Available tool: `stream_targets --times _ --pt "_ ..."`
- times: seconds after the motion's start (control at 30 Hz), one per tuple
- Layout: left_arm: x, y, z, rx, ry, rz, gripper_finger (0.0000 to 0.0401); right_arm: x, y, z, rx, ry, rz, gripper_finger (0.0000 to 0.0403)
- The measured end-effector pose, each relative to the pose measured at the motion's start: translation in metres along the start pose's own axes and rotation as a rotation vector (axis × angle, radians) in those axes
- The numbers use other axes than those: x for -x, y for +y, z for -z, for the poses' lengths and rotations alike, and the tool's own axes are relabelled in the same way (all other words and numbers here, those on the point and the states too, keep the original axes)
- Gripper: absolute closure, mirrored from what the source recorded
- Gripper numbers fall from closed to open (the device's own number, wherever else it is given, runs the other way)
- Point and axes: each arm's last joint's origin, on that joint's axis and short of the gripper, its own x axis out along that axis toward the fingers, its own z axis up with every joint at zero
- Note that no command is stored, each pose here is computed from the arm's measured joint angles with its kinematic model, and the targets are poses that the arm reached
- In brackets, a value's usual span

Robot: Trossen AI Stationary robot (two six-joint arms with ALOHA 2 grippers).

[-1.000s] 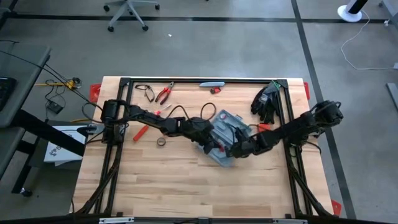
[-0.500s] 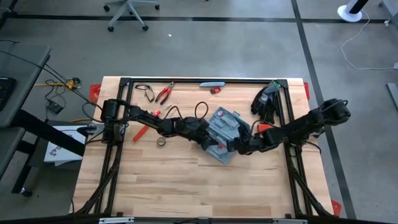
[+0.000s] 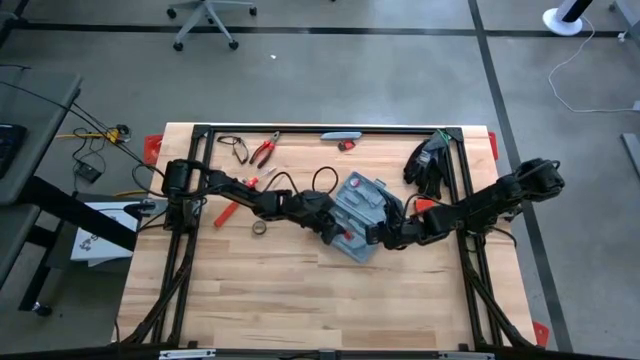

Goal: Prefit tool cases
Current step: Put the right orange multi-bit set into the gray tool case

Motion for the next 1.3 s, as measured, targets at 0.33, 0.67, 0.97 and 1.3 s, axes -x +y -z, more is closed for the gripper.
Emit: stream_targets --times 0.33,0.67,0.97,1.3 --pt "-0.001 -0.003 0.007 0.041 -0.027 -0.064 0.0387 0.000 0.000 0.000 0.008 0.001 -0.003 0.0403" --pt "-0.004 -0.007 0.015 0.076 -0.037 -0.083 0.0387 0.000 0.006 -0.001 0.025 -0.002 -0.057 0.0403" --pt "-0.012 -0.004 0.024 0.107 -0.029 -0.067 0.0387 0.000 0.008 0.000 0.040 0.024 -0.076 0.0403" --pt "-0.014 -0.005 0.026 0.125 -0.020 -0.043 0.0387 -0.009 0.010 0.005 0.063 0.082 -0.091 0.0403"
